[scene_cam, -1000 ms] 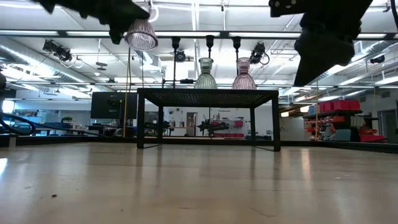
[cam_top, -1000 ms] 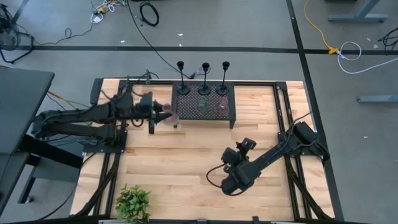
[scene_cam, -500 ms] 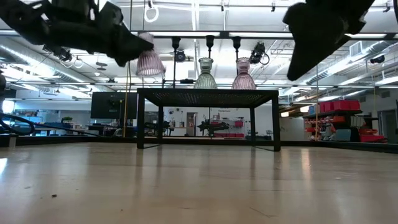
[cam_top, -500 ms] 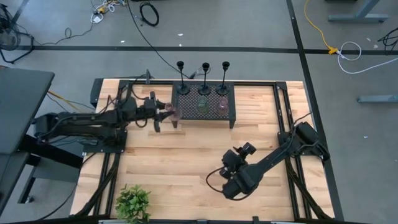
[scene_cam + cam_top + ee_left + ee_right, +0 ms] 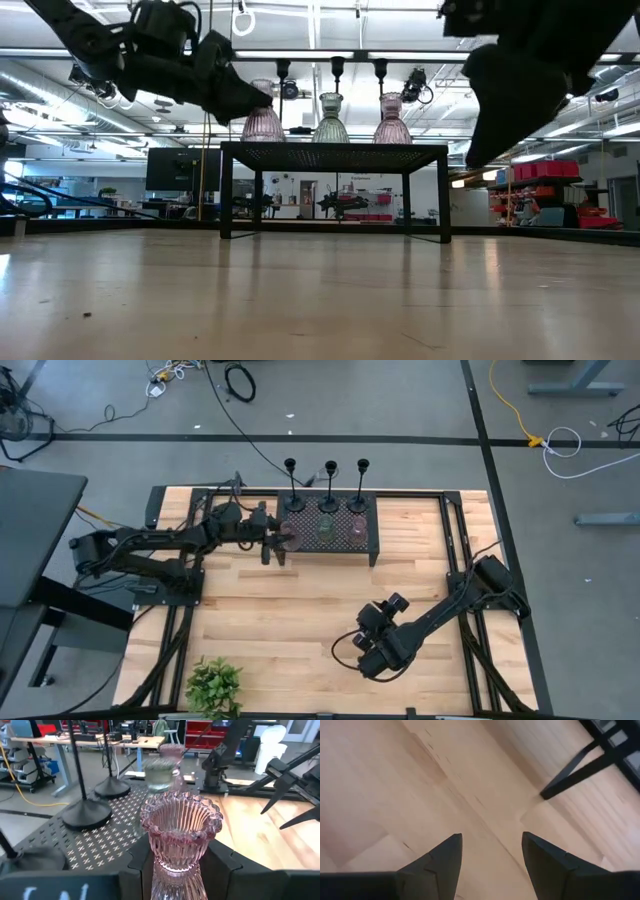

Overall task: Pick & Place candle stick holders
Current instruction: Put the purple glass candle holder on the shelf aligned with the other green and purple glass candle holders

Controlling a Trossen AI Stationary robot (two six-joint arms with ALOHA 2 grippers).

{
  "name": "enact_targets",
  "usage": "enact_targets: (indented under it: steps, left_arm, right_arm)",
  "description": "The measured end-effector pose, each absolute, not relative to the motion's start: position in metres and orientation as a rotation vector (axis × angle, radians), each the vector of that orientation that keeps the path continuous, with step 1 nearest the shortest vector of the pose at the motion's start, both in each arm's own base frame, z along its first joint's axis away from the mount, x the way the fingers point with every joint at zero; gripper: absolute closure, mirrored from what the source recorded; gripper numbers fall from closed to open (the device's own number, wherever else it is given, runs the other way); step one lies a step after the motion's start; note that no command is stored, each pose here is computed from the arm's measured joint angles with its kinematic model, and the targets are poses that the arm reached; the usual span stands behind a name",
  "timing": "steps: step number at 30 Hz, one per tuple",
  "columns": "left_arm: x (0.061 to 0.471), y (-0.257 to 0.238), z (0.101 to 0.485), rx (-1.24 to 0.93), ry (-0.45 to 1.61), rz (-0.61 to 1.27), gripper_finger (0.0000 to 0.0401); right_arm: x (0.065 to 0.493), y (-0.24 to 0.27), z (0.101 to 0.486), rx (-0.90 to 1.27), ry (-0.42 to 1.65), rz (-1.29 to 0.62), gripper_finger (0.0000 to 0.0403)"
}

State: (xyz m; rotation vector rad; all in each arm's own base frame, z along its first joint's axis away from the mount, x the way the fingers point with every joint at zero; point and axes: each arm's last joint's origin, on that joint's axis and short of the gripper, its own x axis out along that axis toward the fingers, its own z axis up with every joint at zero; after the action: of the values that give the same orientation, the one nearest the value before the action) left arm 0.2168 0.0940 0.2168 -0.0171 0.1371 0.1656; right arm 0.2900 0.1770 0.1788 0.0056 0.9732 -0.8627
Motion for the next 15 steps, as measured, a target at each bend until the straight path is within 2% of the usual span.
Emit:
enact_targets:
  steps: [6, 15]
  left_arm:
    - [0.215, 0.104, 0.213, -0.022, 0.148, 0.197, 0.0280]
    - [0.213, 0.109, 0.219, -0.001, 0.085, 0.182, 0.0280]
  right_arm:
    - [0.286, 0.168, 0.174, 0.089, 0.928, -0.839, 0.0198]
    - [0.290, 0.151, 0.165, 0.223, 0.752, -0.630, 0.0198]
